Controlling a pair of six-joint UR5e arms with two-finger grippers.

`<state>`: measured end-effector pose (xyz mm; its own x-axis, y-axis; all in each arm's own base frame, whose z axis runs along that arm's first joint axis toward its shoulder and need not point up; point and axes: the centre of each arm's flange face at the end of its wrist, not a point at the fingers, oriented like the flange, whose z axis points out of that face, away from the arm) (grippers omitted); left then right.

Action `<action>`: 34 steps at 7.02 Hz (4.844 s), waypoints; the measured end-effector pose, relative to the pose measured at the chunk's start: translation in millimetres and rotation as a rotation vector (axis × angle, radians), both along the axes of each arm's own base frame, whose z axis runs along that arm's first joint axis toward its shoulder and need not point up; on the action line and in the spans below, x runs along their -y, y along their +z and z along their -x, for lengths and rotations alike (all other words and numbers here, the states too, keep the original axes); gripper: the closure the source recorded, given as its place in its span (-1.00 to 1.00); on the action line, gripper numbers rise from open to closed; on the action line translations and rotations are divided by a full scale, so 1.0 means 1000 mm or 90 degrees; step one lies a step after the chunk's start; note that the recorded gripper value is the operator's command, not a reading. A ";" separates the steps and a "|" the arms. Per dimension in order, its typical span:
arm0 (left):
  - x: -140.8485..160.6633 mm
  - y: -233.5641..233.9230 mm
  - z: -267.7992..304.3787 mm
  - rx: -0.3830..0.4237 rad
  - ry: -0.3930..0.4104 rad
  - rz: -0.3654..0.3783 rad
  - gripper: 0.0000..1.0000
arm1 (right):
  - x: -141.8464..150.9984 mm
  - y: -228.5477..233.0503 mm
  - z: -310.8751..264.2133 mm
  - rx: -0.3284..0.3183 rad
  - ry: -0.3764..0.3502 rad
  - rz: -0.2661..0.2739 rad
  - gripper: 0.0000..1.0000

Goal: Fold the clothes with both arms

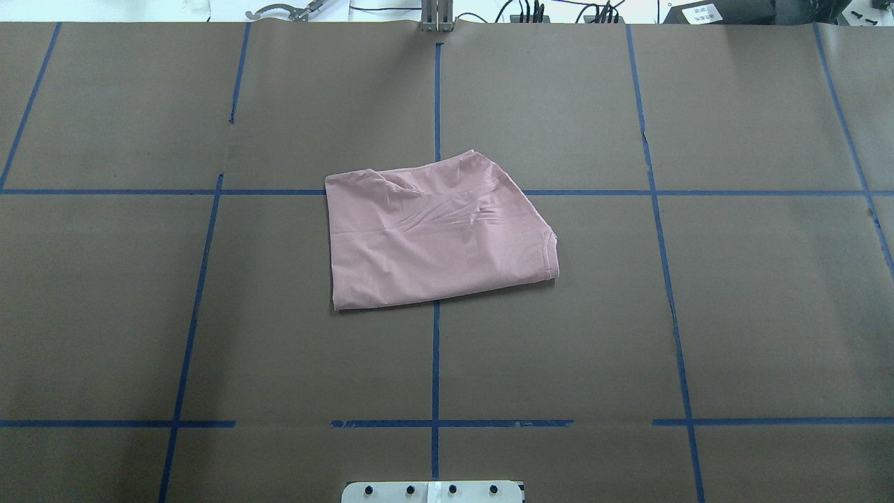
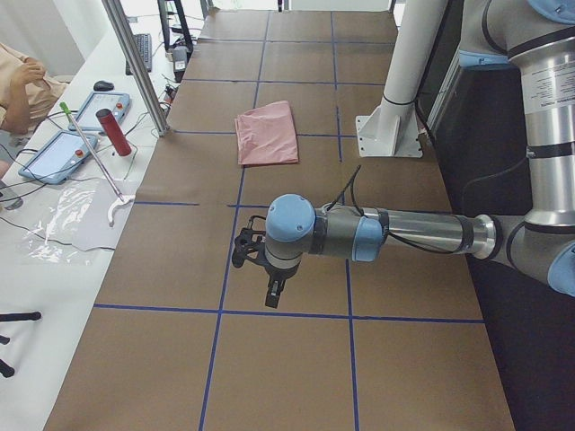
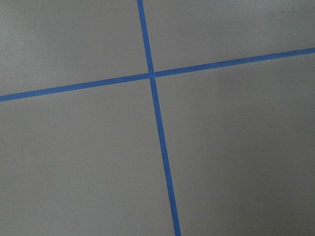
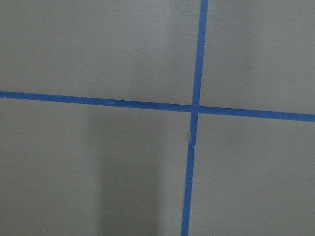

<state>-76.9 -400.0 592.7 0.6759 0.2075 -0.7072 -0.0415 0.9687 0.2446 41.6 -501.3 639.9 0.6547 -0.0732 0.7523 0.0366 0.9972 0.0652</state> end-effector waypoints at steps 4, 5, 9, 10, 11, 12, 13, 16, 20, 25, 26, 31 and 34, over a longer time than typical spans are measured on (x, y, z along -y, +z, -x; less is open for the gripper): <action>0.003 -0.028 -0.002 0.072 0.004 -0.033 -1.00 | -0.002 -0.001 0.000 -0.003 -0.004 -0.009 -1.00; 0.002 -0.027 -0.002 0.072 0.005 -0.028 -1.00 | -0.004 0.001 0.000 0.001 -0.005 -0.007 -1.00; 0.002 -0.026 -0.003 0.071 0.006 -0.023 -1.00 | 0.000 -0.009 0.001 0.001 -0.005 -0.020 -1.00; 0.002 -0.026 -0.003 0.071 0.007 -0.023 -1.00 | 0.001 -0.010 0.001 0.001 -0.004 -0.020 -1.00; 0.003 -0.026 -0.003 0.071 0.007 -0.024 -1.00 | 0.001 -0.010 0.001 0.000 -0.003 -0.019 -1.00; 0.003 -0.027 -0.003 0.071 0.007 -0.025 -1.00 | 0.001 -0.010 0.001 0.000 -0.002 -0.018 -1.00; 0.003 -0.027 -0.003 0.071 0.007 -0.025 -1.00 | 0.001 -0.010 0.001 0.000 -0.002 -0.017 -1.00; 0.003 -0.024 -0.005 0.070 0.009 -0.022 -1.00 | 0.001 -0.010 0.001 0.001 -0.002 -0.018 -1.00; 0.007 -0.023 -0.008 0.070 0.013 -0.021 -1.00 | 0.001 -0.012 0.001 0.002 -0.001 -0.019 -1.00; 0.010 -0.033 -0.009 0.068 0.011 -0.035 -1.00 | 0.003 -0.018 0.001 0.002 -0.001 -0.027 -1.00; 0.011 -0.037 -0.009 0.068 0.010 -0.040 -1.00 | 0.003 -0.022 0.001 0.002 0.000 -0.031 -1.00; 0.012 -0.039 -0.009 0.069 0.013 -0.044 -1.00 | 0.003 -0.025 0.001 0.001 0.000 -0.034 -1.00; 0.018 -0.044 -0.009 0.069 0.013 -0.054 -1.00 | 0.003 -0.023 0.002 0.001 -0.001 -0.032 -1.00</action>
<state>-68.2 -418.4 548.6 0.7421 0.2784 -0.6097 -0.0920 0.9434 0.3188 39.3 -504.5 616.6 0.6533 -0.1118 0.7488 0.0377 0.9926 0.1153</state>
